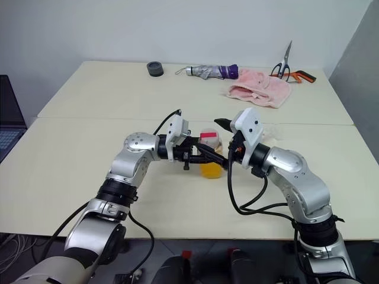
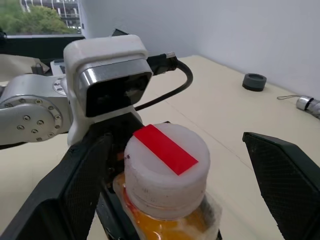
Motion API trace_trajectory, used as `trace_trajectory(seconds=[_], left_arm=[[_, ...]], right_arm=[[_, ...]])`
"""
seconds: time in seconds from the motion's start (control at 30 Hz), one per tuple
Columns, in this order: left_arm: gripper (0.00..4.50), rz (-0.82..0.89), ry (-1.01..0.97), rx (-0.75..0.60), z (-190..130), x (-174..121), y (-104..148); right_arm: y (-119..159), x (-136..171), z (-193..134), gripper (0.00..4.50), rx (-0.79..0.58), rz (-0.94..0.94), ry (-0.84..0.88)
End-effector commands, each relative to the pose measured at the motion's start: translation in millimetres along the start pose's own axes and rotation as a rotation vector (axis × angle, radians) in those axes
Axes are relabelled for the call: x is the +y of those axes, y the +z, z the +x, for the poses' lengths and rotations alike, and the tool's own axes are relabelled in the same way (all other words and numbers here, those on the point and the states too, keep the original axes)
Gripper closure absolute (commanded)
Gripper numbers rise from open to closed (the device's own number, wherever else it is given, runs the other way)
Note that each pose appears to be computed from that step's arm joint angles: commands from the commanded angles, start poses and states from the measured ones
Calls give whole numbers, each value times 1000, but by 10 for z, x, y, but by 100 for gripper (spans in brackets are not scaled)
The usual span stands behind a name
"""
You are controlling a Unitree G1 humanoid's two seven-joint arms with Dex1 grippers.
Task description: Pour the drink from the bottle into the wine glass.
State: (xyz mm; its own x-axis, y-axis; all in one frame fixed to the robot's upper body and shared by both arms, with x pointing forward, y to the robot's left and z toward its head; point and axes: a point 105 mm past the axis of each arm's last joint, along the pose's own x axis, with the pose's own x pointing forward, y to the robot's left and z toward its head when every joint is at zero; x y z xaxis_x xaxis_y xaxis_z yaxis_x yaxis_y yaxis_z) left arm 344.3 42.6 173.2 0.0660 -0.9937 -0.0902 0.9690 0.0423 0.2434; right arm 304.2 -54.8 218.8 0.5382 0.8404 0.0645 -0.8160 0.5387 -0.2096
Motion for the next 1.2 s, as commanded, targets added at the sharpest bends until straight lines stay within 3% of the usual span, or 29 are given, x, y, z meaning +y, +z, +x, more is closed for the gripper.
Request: trace_trajectory(seconds=[0.03,0.1,0.17,0.4,0.53,0.83,1.2], left_arm=[[272,66,-7,-34,4,8,176],[272,66,-6,-33,0,10,175],[272,66,-5,-33,-2,9,172],[273,66,-4,-31,-8,3,167],[273,65,-4,-31,-9,0,167],[273,62,-6,-34,-5,-7,168],[273,60,-4,-39,3,-14,170]], right_arm=[[161,22,-11,0,-54,-11,19],[164,26,-10,0,-57,-2,23],[165,29,-11,37,-58,5,26],[185,39,-9,265,-73,24,34],[200,47,-5,265,-77,11,39],[261,27,-27,265,-82,-204,12],[339,-85,-186,276,-158,-21,-37]])
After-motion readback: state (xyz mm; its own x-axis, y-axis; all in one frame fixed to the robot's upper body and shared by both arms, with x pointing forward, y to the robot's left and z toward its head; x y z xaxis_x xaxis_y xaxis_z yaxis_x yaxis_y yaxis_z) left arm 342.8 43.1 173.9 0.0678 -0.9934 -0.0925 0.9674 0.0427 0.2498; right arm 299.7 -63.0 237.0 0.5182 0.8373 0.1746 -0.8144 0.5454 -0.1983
